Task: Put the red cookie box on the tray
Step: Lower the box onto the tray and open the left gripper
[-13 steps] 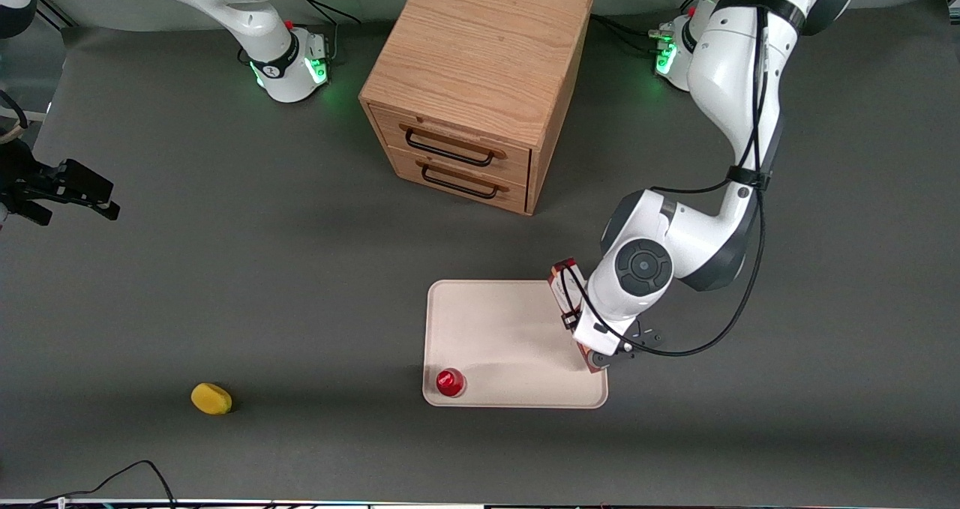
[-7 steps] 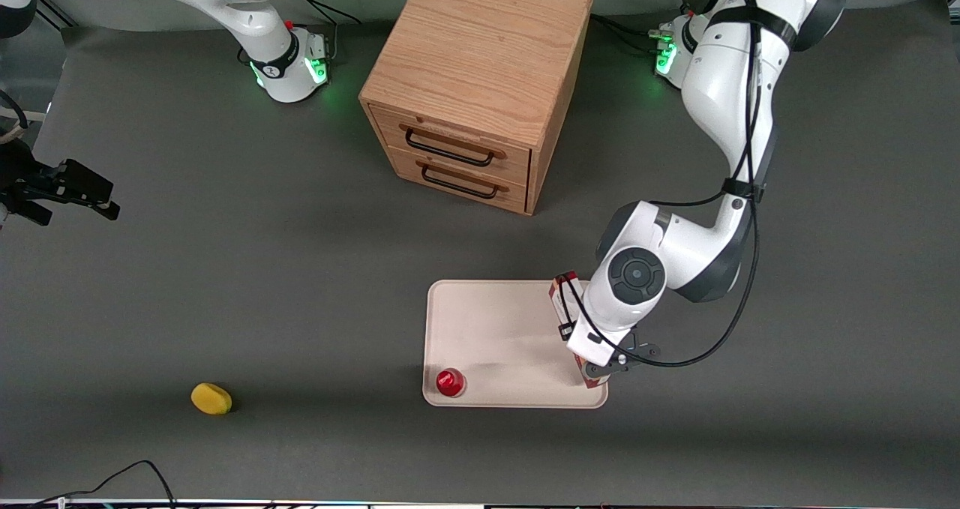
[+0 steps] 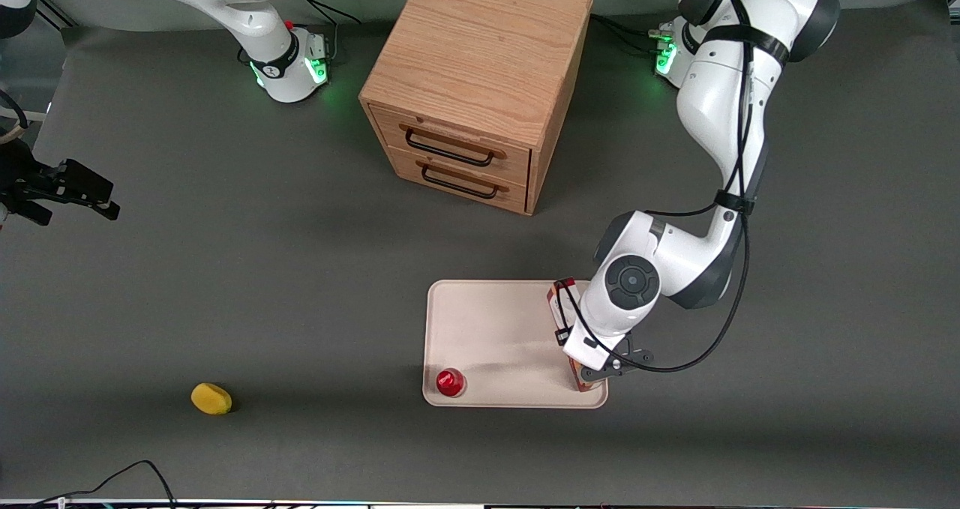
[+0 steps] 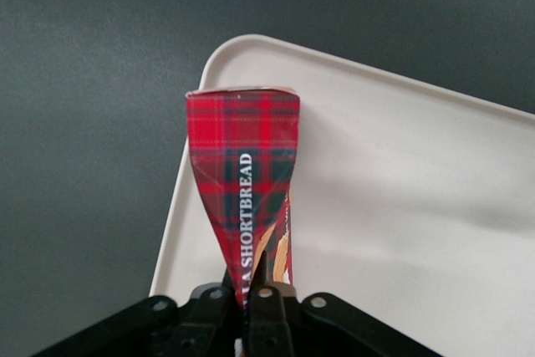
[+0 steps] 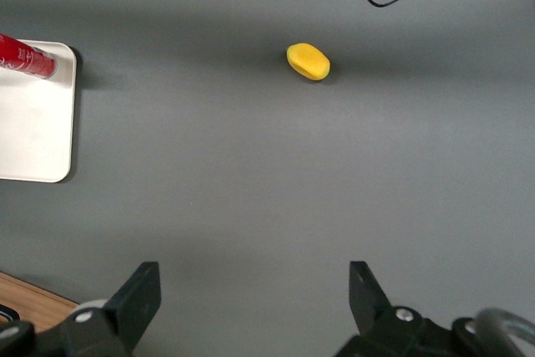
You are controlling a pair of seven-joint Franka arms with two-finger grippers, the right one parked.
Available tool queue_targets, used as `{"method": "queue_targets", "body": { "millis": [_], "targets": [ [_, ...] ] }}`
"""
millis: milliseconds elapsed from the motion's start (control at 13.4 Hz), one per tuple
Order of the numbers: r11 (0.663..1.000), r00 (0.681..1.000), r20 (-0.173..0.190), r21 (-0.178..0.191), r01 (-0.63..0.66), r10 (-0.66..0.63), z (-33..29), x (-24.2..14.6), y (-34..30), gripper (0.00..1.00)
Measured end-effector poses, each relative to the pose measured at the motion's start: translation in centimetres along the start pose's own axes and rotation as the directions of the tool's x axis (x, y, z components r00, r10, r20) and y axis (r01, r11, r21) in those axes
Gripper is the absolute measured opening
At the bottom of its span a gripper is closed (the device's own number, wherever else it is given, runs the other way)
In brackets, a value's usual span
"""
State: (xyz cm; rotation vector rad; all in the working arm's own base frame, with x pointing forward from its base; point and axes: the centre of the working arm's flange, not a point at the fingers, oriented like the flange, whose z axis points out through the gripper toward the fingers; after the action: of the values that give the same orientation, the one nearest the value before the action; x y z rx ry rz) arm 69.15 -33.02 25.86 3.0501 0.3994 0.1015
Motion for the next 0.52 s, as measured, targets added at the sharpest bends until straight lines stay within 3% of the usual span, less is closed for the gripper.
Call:
{"method": "queue_targets", "body": {
  "millis": [372, 521],
  "targets": [
    [1.0, 1.0, 0.007, -0.014, 0.01, -0.01, -0.2, 0.7, -0.6, 0.69],
    [1.0, 0.998, 0.052, 0.005, 0.02, -0.02, -1.2, 0.6, -0.6, 0.9]
  ]
}}
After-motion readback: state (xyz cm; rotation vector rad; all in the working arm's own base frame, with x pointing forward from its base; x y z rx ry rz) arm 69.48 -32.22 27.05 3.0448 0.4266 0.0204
